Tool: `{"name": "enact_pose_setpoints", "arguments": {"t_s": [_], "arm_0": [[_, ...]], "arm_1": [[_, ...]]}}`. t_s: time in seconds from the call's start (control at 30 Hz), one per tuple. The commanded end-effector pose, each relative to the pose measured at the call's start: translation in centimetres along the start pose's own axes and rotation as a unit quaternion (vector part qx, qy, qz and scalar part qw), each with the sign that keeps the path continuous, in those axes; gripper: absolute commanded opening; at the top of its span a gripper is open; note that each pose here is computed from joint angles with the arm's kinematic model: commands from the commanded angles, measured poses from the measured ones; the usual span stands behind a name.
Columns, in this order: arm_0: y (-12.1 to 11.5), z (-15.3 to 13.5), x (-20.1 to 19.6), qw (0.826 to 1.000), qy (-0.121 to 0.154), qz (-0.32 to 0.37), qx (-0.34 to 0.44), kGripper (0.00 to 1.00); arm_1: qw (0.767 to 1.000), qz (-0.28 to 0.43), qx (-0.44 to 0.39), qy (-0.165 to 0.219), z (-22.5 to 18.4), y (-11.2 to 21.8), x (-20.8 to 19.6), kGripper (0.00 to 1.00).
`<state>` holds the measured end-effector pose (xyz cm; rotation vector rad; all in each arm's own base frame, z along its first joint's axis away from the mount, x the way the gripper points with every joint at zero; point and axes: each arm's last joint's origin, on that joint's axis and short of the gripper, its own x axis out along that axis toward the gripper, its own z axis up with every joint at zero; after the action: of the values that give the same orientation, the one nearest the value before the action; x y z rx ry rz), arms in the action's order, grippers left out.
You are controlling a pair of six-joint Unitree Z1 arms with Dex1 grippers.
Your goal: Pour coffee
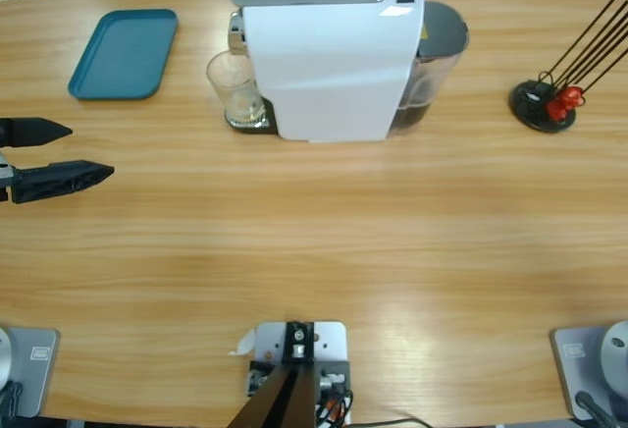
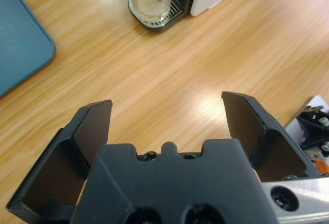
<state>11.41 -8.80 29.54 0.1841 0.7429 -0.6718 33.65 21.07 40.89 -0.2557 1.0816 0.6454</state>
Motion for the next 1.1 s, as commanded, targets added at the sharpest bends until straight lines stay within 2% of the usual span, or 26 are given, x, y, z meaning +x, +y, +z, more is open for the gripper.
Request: {"name": "enact_pose_setpoints", "arguments": {"t_s": [0.03,0.33,0.5,0.7,0.77,0.83,0.87,0.9,0.93,1.1], "arm_0": [[0.0,-1.1,0.2,1.000,0.009,0.005,0.006,0.936],[0.1,-1.1,0.2,1.000,0.008,0.006,0.006,0.936],[0.1,-1.1,0.3,1.000,0.009,0.006,0.006,0.936],[0.1,-1.1,0.3,1.000,0.009,0.006,0.006,0.936],[0.1,-1.1,0.3,1.000,0.009,0.006,0.007,0.936],[0.1,-1.1,0.3,1.000,0.009,0.006,0.007,0.936],[0.1,-1.1,0.3,1.000,0.009,0.006,0.007,0.936],[0.1,-1.1,0.3,1.000,0.009,0.006,0.007,0.936],[0.1,-1.1,0.3,1.000,0.009,0.006,0.007,0.936],[0.1,-1.2,0.4,1.000,0.012,0.006,0.008,0.936]], "arm_1": [[0.999,0.016,-0.002,0.037,-0.2,0.4,2.4,0.000],[0.999,0.018,-0.001,0.038,-0.2,0.5,2.4,0.000],[0.998,0.020,0.004,0.060,-0.9,0.6,3.4,0.000],[0.998,0.017,0.007,0.067,-1.2,0.6,3.6,0.000],[0.998,0.016,0.005,0.061,-1.2,0.6,3.1,0.000],[0.999,0.005,-0.007,0.036,-0.9,0.7,1.8,0.000],[1.000,0.004,-0.019,0.018,-0.6,0.9,0.8,0.053],[0.999,0.004,-0.036,-0.006,-0.4,1.3,-0.7,0.780],[0.999,0.004,-0.045,-0.025,-0.3,1.7,-2.0,0.993],[0.994,-0.001,-0.067,-0.081,-1.3,3.5,-7.2,1.000]]}}
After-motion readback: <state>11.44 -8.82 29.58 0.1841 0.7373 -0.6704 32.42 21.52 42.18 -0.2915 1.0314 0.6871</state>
